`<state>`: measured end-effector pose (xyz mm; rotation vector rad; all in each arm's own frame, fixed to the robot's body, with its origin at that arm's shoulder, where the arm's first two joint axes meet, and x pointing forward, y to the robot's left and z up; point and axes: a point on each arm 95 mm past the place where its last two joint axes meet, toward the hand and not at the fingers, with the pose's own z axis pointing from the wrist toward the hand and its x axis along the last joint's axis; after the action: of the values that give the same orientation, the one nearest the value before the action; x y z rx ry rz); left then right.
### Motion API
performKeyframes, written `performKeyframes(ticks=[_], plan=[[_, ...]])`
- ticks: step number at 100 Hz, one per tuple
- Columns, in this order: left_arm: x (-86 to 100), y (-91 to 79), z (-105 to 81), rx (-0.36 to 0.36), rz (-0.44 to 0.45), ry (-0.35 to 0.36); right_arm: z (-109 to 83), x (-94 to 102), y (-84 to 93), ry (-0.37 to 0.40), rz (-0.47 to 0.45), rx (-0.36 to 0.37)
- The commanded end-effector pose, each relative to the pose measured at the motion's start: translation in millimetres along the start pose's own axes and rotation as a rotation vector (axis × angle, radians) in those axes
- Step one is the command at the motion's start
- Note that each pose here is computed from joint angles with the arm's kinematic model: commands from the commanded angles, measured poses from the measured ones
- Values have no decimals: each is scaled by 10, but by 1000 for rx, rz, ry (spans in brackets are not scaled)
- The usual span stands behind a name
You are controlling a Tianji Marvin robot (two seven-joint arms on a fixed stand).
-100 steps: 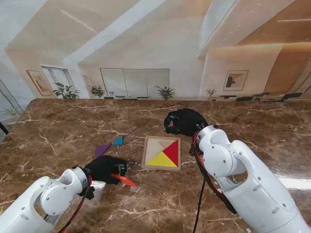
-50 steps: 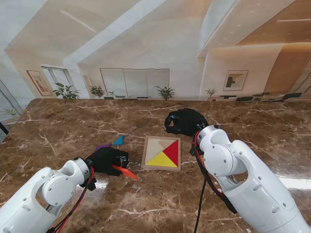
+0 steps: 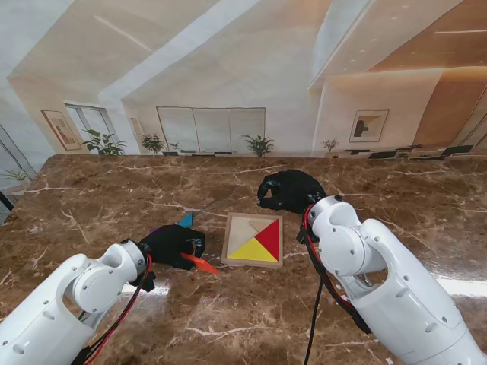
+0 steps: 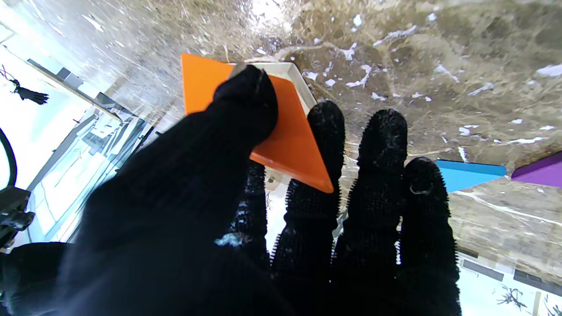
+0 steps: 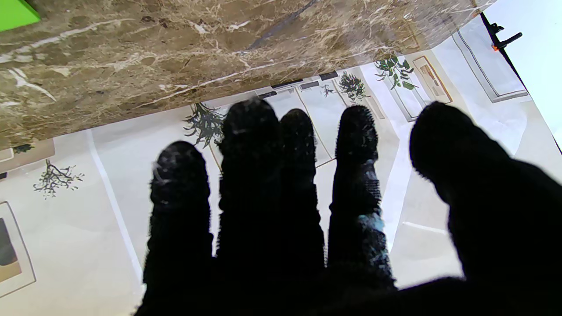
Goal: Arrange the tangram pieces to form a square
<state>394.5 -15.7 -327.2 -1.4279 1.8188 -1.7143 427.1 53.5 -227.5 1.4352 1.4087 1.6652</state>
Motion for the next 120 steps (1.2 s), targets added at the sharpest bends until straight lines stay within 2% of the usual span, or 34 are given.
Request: performKeyframes(ticks=[1, 55, 91, 120], plan=[[-8, -13, 40, -17, -2, -5, 4, -17, -53, -2, 8, 22], [23, -207, 319, -181, 29, -10, 9, -25, -74, 1, 10, 34], [67, -392, 565, -257, 130, -18, 11, -30, -84, 1, 15, 44], [97, -447, 762, -268, 253, -3, 12, -33, -98, 2, 17, 56]])
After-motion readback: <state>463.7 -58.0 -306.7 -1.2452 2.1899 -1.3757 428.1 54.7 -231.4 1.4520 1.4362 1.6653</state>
